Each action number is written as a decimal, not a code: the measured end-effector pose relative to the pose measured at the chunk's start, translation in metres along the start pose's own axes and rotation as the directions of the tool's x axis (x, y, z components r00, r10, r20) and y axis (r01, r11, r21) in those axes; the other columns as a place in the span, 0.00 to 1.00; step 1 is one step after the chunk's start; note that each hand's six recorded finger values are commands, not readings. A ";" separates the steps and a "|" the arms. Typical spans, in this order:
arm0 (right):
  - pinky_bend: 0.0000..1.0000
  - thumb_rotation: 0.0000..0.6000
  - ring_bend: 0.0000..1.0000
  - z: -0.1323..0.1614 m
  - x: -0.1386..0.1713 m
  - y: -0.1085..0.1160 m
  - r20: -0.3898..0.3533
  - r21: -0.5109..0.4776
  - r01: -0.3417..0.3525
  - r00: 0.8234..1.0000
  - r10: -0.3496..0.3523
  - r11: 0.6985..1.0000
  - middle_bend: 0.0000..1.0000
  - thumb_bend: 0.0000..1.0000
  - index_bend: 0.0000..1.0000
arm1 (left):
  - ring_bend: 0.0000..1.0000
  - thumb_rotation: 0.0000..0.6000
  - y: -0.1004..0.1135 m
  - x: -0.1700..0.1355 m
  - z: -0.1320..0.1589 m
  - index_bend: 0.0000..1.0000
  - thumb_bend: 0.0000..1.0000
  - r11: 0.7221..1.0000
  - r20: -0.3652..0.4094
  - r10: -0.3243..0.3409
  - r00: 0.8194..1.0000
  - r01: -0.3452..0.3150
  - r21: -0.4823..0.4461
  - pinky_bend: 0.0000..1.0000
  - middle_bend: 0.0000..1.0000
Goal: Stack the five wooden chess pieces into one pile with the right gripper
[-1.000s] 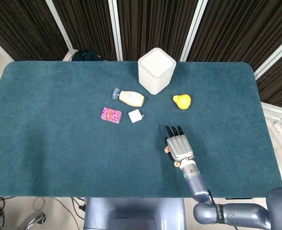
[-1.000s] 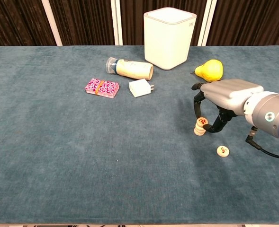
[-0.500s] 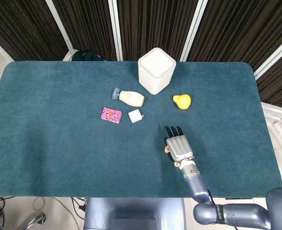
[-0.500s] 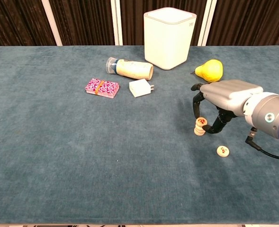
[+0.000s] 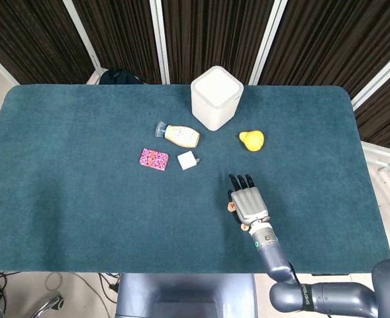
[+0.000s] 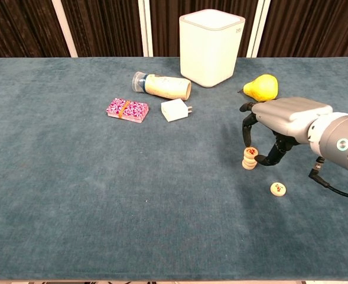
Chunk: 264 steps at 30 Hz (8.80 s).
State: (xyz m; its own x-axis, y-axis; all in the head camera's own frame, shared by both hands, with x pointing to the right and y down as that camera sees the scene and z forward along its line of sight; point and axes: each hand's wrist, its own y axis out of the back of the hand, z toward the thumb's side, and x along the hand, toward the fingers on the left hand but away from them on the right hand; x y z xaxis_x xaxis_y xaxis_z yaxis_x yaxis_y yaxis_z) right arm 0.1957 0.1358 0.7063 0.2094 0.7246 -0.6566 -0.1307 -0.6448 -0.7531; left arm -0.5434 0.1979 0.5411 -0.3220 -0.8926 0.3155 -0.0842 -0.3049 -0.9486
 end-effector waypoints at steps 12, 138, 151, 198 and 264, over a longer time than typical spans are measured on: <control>0.00 1.00 0.00 -0.001 0.001 0.004 0.003 -0.009 0.009 1.000 -0.009 1.000 0.00 0.42 0.43 | 0.00 1.00 0.001 0.000 -0.001 0.06 0.15 1.000 -0.001 0.003 1.000 -0.003 -0.002 0.09 0.00; 0.00 1.00 0.00 -0.032 0.047 -0.017 0.059 -0.129 0.114 0.992 -0.107 0.985 0.00 0.37 0.52 | 0.00 1.00 0.001 0.000 -0.001 0.06 0.15 1.000 -0.003 0.003 1.000 -0.003 0.000 0.09 0.00; 0.00 1.00 0.00 -0.010 0.027 0.014 0.027 -0.103 0.094 0.995 -0.092 0.990 0.00 0.37 0.52 | 0.00 1.00 0.001 0.000 -0.001 0.06 0.15 1.000 -0.003 0.004 1.000 -0.004 -0.004 0.09 0.00; 0.00 1.00 0.00 0.003 -0.002 0.008 0.056 -0.026 0.042 0.998 -0.040 0.999 0.00 0.37 0.52 | 0.00 1.00 0.002 0.001 -0.003 0.06 0.15 1.000 -0.005 0.006 1.000 -0.006 -0.003 0.09 0.00; 0.00 1.00 0.00 -0.095 0.102 0.057 0.094 -0.178 0.332 0.943 -0.320 0.926 0.00 0.37 0.11 | 0.00 1.00 -0.001 -0.002 0.004 0.05 0.15 1.000 0.012 0.003 1.000 -0.003 0.017 0.09 0.00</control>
State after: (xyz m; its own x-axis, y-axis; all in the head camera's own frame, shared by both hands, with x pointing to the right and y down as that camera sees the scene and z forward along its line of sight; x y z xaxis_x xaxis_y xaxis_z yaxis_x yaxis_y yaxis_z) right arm 0.3014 0.1503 0.6002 0.1484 0.9123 -0.3816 0.1212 -0.3997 -0.9086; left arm -0.5393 0.1990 0.5416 -0.3112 -0.8974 0.3128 -0.0672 -0.3076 -0.9491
